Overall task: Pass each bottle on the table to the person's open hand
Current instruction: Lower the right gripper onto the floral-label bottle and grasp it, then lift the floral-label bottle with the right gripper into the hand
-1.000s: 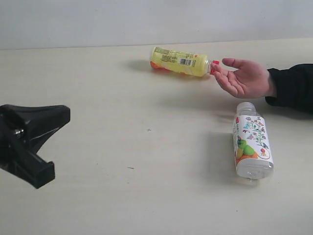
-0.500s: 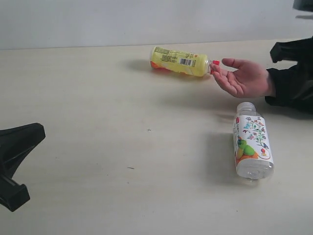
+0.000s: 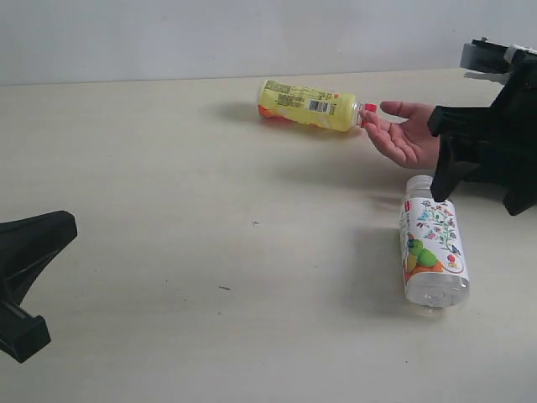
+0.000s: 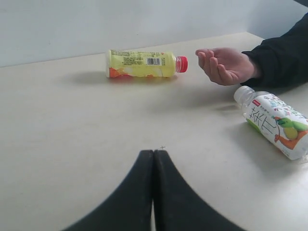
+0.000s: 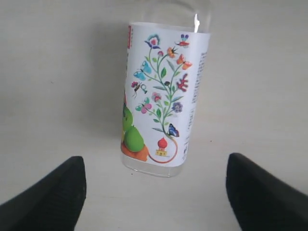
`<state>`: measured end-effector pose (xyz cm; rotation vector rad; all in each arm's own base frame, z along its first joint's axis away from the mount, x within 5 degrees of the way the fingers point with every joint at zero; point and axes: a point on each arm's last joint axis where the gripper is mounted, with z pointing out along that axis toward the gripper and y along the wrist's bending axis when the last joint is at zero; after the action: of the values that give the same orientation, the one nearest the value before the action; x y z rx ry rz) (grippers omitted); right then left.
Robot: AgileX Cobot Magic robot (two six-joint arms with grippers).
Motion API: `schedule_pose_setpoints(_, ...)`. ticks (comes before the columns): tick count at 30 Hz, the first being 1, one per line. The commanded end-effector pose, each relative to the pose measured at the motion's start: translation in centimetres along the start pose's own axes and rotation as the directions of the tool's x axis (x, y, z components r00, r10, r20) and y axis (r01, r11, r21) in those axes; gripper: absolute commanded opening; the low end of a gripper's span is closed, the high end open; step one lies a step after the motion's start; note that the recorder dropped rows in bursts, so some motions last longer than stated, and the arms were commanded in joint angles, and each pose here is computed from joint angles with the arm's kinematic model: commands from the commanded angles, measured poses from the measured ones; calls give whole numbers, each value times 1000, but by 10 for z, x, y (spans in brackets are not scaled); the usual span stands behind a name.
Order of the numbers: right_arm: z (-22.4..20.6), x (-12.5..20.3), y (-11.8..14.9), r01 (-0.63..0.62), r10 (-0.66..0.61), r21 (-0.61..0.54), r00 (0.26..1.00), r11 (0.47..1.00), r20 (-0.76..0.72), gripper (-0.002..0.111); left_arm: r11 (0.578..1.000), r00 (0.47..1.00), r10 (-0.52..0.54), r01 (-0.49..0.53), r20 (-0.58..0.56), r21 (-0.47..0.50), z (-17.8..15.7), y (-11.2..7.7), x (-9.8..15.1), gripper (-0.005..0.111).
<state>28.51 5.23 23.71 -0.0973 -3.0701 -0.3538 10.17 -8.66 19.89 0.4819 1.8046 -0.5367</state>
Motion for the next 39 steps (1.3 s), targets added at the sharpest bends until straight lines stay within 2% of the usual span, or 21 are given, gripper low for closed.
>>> schedule_pose_setpoints(1, 8, -1, 10, 45, -44, 37, 999, 998, -19, 76, 1000, 1000, -19, 19, 19, -9, -1, 1, -1, 0)
schedule_pose_setpoints(5, 16, -3, 26, 66, -72, 115, 996, 991, 44, 76, 1000, 1000, -19, 19, 19, -9, -1, 1, -1, 0)
schedule_pose_setpoints(6, 19, -6, 31, 38, -54, 152, 994, 988, 97, 76, 1000, 1000, -19, 19, 19, -9, -1, 1, -1, 0)
schedule_pose_setpoints(8, 21, -12, 34, 16, -39, 150, 988, 988, 149, 76, 1000, 1000, -19, 19, 19, -9, -1, 1, -1, 0)
schedule_pose_setpoints(18, 74, -29, 27, -79, 71, 187, 996, 979, 47, 76, 1000, 1000, -19, 19, 19, -9, -1, 1, -1, 0)
schedule_pose_setpoints(26, 101, -36, 22, -86, 88, 212, 996, 973, 2, 74, 1000, 1000, -19, 19, 19, -9, -1, 1, -1, 0)
schedule_pose_setpoints(28, 103, -36, 22, -86, 89, 215, 996, 973, -4, 67, 1000, 1000, -19, 19, 19, -9, -1, 1, -1, 0)
schedule_pose_setpoints(30, 103, -36, 22, -88, 91, 214, 996, 973, -5, 51, 1000, 1000, -19, 19, 19, -9, -1, 1, -1, 0)
schedule_pose_setpoints(37, 101, -32, 21, -86, 99, 227, 994, 970, -43, 3, 1000, 1000, -19, 19, 19, -9, -1, 1, -1, 0)
schedule_pose_setpoints(39, 96, -28, 21, -68, 87, 235, 994, 969, -72, 0, 1000, 1000, -19, 19, 19, -9, -1, 1, -1, 0)
